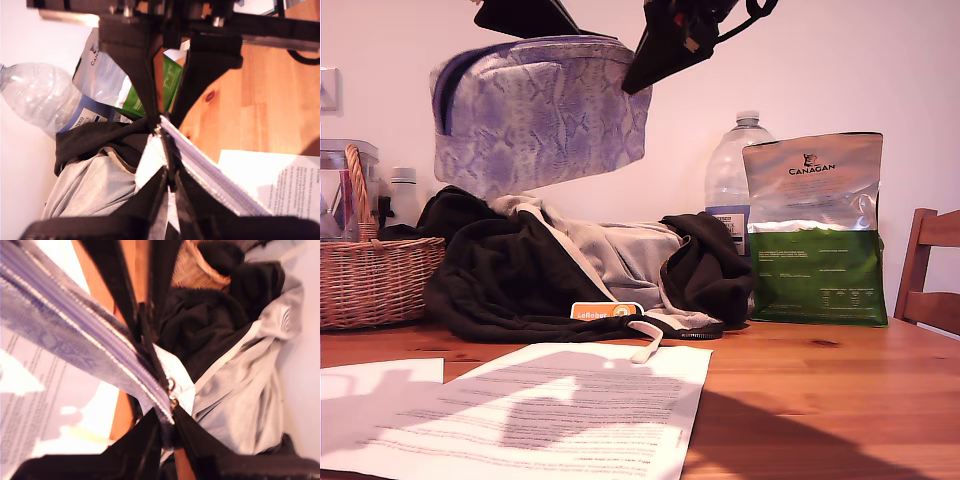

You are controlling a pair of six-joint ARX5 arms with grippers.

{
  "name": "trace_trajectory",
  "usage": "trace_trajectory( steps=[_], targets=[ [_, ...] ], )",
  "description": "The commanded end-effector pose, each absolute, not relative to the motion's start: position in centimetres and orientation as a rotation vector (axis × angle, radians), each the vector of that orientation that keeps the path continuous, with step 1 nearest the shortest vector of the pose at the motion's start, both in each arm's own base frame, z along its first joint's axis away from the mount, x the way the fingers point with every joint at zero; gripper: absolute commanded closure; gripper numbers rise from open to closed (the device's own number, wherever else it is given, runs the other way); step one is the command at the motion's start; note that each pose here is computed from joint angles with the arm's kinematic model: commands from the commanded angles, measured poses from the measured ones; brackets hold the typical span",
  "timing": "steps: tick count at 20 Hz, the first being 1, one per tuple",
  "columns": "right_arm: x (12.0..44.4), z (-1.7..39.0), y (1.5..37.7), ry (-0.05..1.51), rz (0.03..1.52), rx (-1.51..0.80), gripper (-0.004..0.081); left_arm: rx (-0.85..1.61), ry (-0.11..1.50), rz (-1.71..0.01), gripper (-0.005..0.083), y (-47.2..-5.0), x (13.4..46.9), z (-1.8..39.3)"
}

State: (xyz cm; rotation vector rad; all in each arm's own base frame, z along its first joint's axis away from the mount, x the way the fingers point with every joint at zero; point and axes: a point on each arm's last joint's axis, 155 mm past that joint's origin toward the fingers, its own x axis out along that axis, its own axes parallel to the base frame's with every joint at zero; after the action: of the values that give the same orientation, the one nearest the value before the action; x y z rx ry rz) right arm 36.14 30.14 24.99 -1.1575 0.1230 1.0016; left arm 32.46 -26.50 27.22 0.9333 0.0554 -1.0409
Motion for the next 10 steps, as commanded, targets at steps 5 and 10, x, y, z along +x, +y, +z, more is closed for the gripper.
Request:
trace_trajectory(
  steps=[5, 10],
  targets=[
    [37.0, 25.6, 29.2, 0.159, 0.957, -1.088, 0.0783, 0.937, 0.087, -1.0, 0.0794, -26.4, 32.6, 27.0],
    [37.7, 25.3, 27.9, 0.191, 0.933, -1.088, 0.0783, 0.938, 0.1, -0.981, 0.0794, -26.2, 32.8, 26.9]
  ],
)
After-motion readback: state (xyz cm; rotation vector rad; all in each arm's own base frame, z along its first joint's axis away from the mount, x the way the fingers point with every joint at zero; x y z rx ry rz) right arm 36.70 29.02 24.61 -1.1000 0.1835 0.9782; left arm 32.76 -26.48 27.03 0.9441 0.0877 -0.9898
